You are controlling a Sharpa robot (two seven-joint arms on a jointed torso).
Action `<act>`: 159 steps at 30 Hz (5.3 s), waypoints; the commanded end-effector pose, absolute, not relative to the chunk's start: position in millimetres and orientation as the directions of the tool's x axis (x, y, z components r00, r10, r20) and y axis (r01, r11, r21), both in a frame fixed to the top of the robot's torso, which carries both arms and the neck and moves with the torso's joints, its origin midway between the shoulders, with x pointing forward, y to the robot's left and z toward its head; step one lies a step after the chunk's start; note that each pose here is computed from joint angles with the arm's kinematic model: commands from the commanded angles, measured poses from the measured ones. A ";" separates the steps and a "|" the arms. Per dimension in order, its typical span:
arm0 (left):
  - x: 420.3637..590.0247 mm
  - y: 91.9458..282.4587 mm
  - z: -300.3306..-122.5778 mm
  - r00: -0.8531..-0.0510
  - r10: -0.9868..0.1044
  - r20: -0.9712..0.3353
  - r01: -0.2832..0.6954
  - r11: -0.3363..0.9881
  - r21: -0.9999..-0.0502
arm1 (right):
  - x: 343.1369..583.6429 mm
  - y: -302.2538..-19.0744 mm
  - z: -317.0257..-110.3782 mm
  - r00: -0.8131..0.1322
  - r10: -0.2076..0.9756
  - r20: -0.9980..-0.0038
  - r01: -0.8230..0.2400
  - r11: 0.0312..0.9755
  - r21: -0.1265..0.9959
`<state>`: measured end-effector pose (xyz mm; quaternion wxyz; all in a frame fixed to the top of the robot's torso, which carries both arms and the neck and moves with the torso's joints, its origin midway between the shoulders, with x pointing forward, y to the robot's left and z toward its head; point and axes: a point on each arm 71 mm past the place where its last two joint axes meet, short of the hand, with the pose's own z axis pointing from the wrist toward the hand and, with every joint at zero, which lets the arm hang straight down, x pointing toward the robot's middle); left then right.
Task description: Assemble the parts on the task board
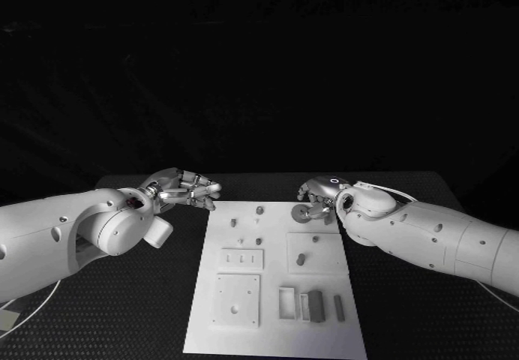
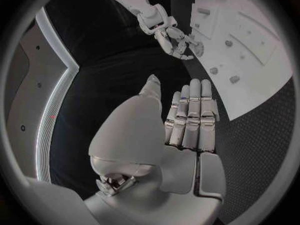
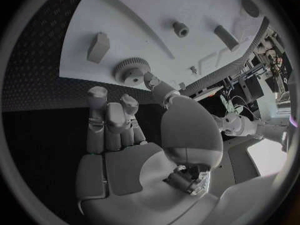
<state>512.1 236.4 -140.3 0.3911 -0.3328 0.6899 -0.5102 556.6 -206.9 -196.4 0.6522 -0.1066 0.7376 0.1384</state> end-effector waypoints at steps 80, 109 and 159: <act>510.7 233.1 -139.8 -0.486 -0.851 -0.198 -0.061 0.259 -0.964 | 550.7 -200.6 -242.3 -0.198 -0.109 -0.974 -0.353 0.935 -0.033; 509.8 235.6 -139.7 -0.482 -0.853 -0.198 -0.062 0.259 -0.964 | 542.7 -187.9 -235.7 -0.119 -0.092 -0.989 -0.383 0.923 -0.040; 507.8 230.4 -139.3 -0.492 -0.849 -0.195 -0.059 0.256 -0.965 | 525.0 -93.1 -194.9 0.025 0.063 -0.998 -0.490 0.871 0.043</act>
